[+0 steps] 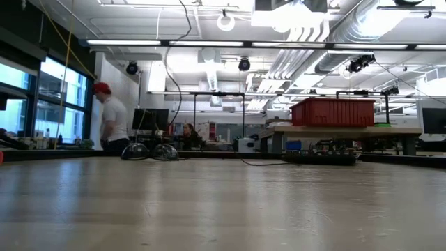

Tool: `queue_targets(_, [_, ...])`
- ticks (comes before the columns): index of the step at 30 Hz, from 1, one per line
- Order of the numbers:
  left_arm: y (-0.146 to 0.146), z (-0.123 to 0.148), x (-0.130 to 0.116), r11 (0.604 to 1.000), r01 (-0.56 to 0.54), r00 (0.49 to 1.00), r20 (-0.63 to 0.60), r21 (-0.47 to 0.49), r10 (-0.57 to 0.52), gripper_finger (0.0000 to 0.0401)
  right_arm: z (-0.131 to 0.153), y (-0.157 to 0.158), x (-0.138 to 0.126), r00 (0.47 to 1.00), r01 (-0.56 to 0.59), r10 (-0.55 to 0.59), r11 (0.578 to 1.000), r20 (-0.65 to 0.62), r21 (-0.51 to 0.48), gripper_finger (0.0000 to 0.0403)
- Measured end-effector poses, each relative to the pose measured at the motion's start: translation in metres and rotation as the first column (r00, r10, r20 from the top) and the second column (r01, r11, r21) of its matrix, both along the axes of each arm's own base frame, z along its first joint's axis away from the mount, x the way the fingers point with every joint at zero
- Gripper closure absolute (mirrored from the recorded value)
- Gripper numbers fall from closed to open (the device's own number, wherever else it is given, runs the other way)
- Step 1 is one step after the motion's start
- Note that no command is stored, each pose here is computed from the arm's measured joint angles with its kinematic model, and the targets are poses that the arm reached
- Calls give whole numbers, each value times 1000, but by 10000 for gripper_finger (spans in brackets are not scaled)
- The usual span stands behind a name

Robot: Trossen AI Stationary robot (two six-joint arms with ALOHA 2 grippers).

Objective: Coil cords
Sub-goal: Coil the black wire on the black spool

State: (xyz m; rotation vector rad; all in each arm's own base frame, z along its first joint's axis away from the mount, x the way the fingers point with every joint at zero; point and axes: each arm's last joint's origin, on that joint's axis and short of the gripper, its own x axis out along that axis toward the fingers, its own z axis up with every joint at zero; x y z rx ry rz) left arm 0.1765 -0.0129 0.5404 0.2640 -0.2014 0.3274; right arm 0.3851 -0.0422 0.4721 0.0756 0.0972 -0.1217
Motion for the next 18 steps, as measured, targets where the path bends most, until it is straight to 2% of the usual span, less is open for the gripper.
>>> queue_targets(5, [0, 0, 0, 1000, 0, 1000, 0, 0, 0, 400, -1, 0, 0, 1000, 0, 0, 1000, -7, 0, 326])
queue_targets(12, [0, 0, 0, 1000, 0, 1000, 0, 0, 0, 400, -6, 0, -1, 998, 0, 0, 1000, -68, 0, 329])
queue_targets(18, [0, 0, 0, 1000, -1, 1000, 0, 1, 1, 400, -6, 0, -1, 998, -2, 1, 1000, -65, -12, 329])
